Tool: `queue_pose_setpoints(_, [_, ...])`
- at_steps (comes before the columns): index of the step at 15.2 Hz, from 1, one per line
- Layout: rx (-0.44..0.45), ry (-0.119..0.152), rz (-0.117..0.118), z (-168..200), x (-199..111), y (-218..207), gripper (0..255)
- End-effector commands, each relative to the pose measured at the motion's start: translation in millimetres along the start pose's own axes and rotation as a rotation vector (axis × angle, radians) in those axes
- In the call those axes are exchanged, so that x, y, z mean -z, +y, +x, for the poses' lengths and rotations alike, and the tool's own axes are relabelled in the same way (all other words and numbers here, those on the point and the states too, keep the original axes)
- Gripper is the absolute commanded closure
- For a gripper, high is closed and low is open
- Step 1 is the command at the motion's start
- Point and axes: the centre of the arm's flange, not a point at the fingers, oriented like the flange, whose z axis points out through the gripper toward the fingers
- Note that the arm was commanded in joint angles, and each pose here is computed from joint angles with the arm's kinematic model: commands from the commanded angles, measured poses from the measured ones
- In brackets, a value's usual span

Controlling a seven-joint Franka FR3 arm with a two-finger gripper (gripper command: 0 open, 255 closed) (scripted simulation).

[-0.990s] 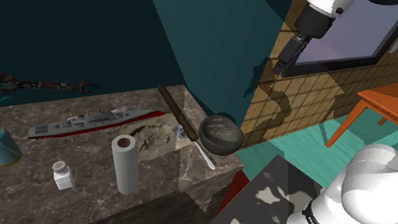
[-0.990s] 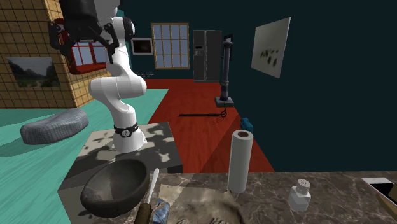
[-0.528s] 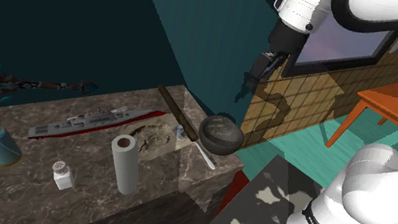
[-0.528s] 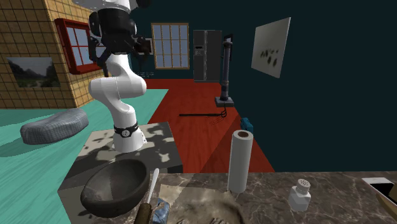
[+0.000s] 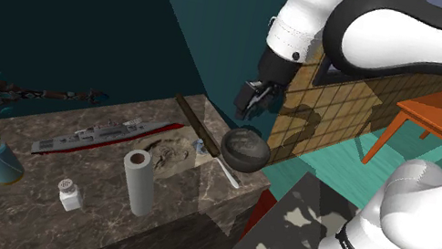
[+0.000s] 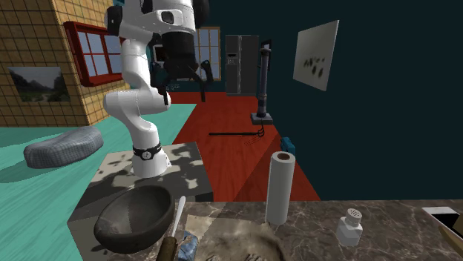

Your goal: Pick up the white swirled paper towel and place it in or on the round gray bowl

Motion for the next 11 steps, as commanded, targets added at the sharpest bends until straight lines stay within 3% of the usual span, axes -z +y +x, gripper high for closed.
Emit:
queue_pose_setpoints(1, [-0.022, 0.002, -0.005, 5, -13, -26, 0])
queue_pose_setpoints(11, [-0.122, 0.01, -0.033, 36, -73, -144, 0])
